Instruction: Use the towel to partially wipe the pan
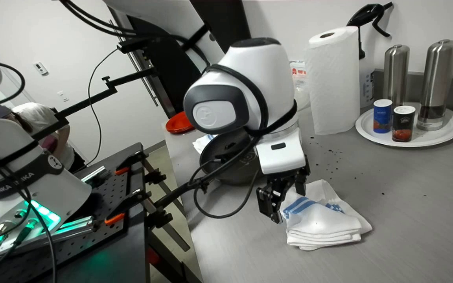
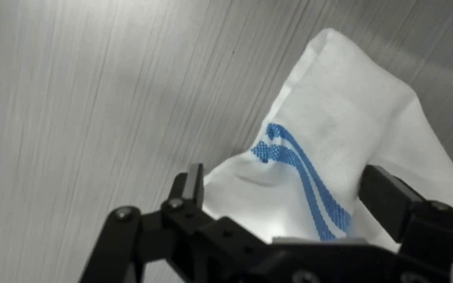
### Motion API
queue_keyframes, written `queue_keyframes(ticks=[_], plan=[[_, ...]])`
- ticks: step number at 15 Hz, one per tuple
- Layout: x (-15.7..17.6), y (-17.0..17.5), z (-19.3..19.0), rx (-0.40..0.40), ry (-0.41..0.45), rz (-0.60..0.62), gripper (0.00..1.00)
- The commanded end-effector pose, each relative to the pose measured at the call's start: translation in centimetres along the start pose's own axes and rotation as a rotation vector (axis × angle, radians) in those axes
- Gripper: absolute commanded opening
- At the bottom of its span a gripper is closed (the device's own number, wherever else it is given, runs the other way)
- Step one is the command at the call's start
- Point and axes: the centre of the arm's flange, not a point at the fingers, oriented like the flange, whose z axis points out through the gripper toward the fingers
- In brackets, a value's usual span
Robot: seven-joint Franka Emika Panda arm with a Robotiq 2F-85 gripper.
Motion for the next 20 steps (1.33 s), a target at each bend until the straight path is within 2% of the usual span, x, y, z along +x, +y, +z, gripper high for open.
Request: queue_keyframes(ticks=[1, 7, 8, 9, 10, 16, 19, 20], plan=[[0.7, -0.9, 2.6, 0.02, 0.005, -0.025, 1.0], [1.0, -1.4, 3.6, 0.026, 0.004, -0.053, 0.98], [1.0, -1.4, 3.7, 0.029, 0.002, -0.059, 0.74], [1.1, -1.5, 3.7, 0.032, 0.002, -0.064, 0.74], [1.1, -1.5, 3.7, 0.034, 0.0, -0.069, 0.68], [1.5, -1.9, 3.3, 0.059, -0.005, -0.082, 0.22], [1.6, -1.9, 3.1, 0.064, -0.009, -0.085, 0.03], [1.7, -1.9, 3.1, 0.064, -0.009, -0.087, 0.06]])
